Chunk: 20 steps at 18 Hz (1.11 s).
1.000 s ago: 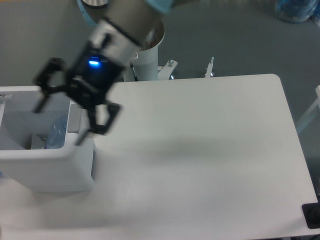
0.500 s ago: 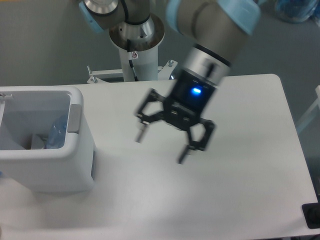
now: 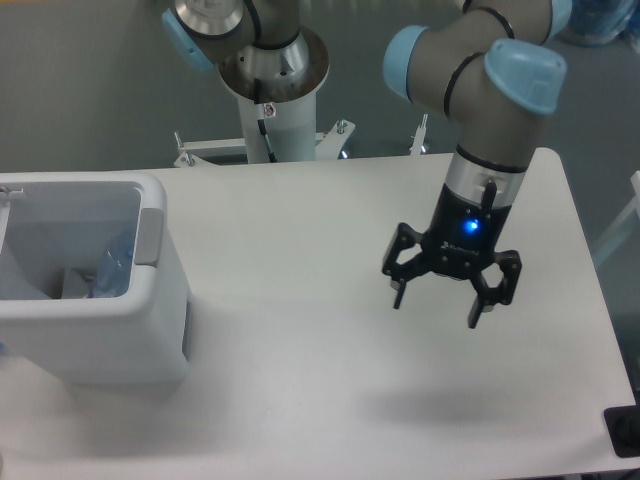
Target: Place the trash in the trash can
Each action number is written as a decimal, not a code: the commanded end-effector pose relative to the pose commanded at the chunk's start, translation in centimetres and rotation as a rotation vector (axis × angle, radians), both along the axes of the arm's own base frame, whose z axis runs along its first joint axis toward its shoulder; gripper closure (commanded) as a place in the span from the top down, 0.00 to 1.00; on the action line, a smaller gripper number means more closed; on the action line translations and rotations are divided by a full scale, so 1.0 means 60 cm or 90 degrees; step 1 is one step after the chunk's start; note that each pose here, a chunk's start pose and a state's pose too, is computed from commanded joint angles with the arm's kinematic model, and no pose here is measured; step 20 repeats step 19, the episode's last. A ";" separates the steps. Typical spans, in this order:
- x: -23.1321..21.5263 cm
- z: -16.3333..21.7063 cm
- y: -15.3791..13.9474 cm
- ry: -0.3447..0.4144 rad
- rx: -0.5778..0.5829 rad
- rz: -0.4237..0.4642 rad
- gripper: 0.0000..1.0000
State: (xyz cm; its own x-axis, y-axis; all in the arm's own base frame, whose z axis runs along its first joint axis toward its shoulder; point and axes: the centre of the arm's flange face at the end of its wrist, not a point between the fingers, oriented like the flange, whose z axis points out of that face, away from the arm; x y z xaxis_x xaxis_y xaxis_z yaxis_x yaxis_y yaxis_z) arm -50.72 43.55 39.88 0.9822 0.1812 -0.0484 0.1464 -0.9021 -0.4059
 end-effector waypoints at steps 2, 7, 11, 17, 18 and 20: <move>-0.004 -0.004 -0.007 0.013 -0.029 0.009 1.00; -0.002 -0.032 -0.023 0.034 -0.101 -0.003 1.00; 0.011 -0.047 -0.023 0.047 -0.117 -0.077 1.00; 0.018 -0.049 -0.023 0.069 -0.142 -0.135 1.00; 0.022 -0.056 -0.024 0.069 -0.158 -0.138 1.00; 0.026 -0.061 -0.024 0.068 -0.165 -0.139 1.00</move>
